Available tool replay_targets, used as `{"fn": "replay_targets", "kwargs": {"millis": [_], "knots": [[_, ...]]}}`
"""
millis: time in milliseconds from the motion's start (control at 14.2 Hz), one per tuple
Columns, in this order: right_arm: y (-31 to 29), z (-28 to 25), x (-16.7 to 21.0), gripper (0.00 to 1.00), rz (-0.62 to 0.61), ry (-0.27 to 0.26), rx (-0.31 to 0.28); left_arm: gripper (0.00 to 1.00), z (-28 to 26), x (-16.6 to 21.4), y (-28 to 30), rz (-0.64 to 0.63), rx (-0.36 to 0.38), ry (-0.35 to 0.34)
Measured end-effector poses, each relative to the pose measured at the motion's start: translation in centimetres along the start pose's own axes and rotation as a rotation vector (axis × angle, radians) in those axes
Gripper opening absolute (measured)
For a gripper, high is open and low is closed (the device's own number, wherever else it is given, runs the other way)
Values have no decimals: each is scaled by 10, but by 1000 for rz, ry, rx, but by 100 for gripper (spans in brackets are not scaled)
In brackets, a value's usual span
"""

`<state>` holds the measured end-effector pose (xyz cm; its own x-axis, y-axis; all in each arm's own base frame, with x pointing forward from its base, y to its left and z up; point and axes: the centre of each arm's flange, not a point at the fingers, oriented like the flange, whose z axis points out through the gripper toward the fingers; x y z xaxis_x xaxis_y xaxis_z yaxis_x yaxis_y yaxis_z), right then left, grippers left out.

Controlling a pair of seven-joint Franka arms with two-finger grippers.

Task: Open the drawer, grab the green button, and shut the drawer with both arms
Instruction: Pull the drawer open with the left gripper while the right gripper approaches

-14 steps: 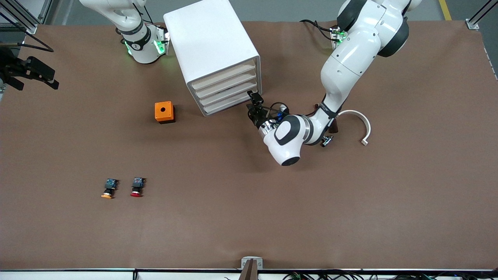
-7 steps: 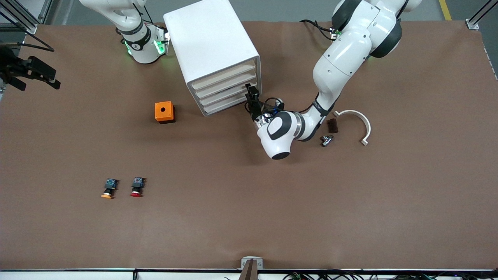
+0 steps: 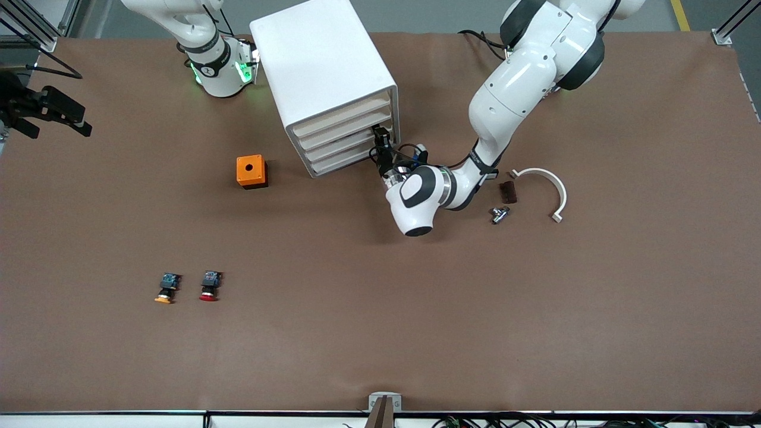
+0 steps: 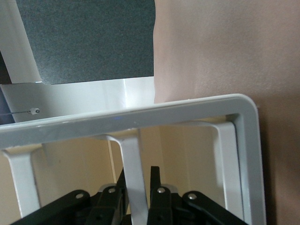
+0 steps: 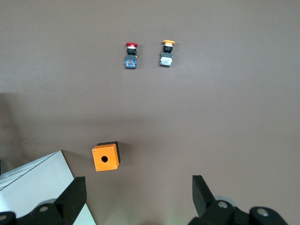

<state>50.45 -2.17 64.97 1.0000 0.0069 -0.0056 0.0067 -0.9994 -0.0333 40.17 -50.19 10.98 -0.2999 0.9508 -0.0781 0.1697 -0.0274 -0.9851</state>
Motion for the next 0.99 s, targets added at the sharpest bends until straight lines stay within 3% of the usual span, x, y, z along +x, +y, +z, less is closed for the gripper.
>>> {"fn": "replay_targets", "kwargs": {"millis": [422,774,985], "knots": [[12,34,18,100,16,-66,-24,10,-1,1,1,-25,4,-3],[27,121,60,100,40,-209,-27,10,-27,11,4,-39,6,-51],[34,140,67,100,118,-241,-32,10,-57,25,8,-46,6,-109]]}}
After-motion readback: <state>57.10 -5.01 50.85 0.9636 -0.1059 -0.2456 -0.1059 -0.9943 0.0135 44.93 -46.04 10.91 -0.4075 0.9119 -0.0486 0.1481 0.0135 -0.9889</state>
